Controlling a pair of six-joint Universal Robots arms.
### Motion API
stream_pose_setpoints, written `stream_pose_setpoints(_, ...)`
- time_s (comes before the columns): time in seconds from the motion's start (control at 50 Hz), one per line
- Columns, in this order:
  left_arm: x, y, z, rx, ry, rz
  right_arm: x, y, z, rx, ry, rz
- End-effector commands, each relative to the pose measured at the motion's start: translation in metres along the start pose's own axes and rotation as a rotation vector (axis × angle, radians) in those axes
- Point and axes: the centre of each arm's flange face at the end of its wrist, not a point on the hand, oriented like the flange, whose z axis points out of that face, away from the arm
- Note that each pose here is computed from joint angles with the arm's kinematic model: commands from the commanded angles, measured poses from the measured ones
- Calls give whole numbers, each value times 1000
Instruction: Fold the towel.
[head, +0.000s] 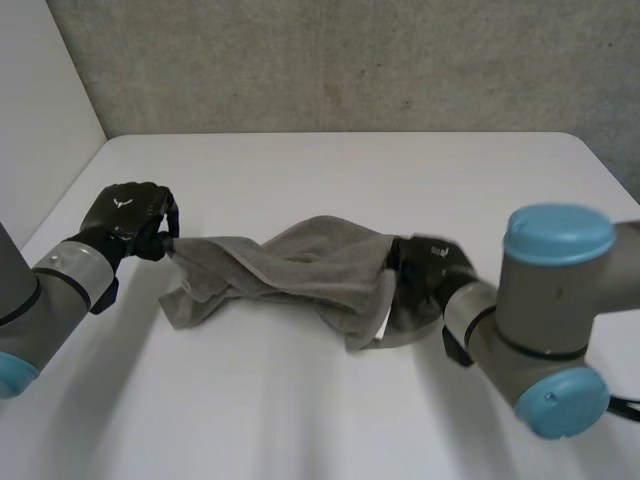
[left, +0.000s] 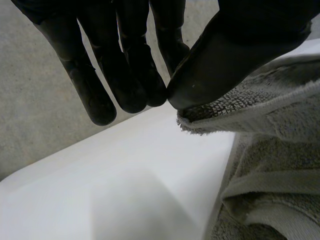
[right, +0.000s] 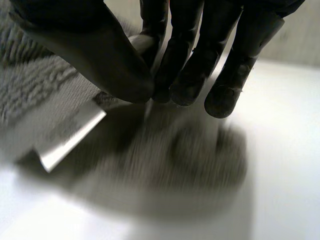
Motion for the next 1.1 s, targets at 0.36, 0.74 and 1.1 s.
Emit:
stream_pose_setpoints(0.36,6,-124,-24,246,36,-110,16,-152,-23,87,-73,-139)
stream_pose_setpoints(0.74,14,-49,-26,120,37,-136,-1,3,-27,-51,-14,-13)
stream_pose_setpoints(1.1,4,-40,-20,109,8,-136,-9,26,4,-76,9,-13)
